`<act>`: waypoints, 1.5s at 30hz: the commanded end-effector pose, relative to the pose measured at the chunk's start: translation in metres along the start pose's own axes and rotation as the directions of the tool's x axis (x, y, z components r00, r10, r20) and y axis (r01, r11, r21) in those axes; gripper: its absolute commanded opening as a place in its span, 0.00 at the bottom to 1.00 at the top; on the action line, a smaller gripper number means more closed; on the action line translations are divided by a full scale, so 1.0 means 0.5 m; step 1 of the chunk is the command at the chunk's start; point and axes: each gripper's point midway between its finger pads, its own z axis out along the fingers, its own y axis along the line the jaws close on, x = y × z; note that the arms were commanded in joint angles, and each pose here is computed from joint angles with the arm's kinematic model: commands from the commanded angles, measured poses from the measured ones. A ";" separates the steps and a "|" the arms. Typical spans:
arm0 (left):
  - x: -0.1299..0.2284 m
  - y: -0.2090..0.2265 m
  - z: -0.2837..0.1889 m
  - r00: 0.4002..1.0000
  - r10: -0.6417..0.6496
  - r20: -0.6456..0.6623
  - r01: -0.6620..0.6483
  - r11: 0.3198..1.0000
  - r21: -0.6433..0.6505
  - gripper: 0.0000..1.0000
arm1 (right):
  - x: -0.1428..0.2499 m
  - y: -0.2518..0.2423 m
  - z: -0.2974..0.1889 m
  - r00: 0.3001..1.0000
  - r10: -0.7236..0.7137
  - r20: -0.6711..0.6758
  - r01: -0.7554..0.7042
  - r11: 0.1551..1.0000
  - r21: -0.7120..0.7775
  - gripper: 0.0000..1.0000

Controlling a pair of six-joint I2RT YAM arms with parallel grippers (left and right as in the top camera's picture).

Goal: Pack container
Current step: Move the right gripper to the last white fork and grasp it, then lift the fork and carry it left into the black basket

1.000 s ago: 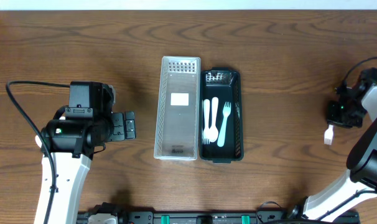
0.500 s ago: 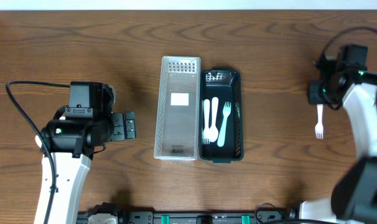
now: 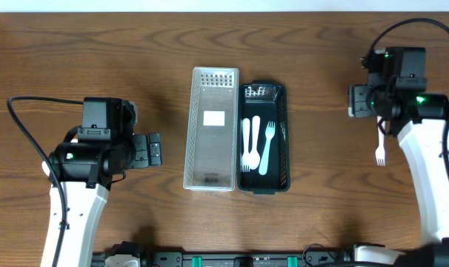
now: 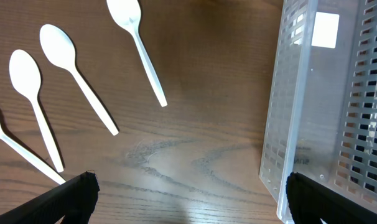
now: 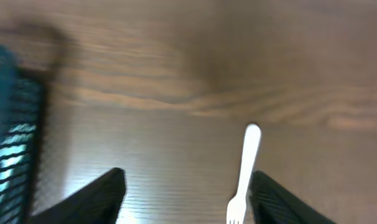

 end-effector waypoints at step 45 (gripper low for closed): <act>-0.007 0.003 -0.004 1.000 -0.015 0.008 0.015 1.000 -0.003 0.98 | 0.298 -0.132 0.338 0.797 0.251 -0.549 -0.269 0.962 0.049 0.24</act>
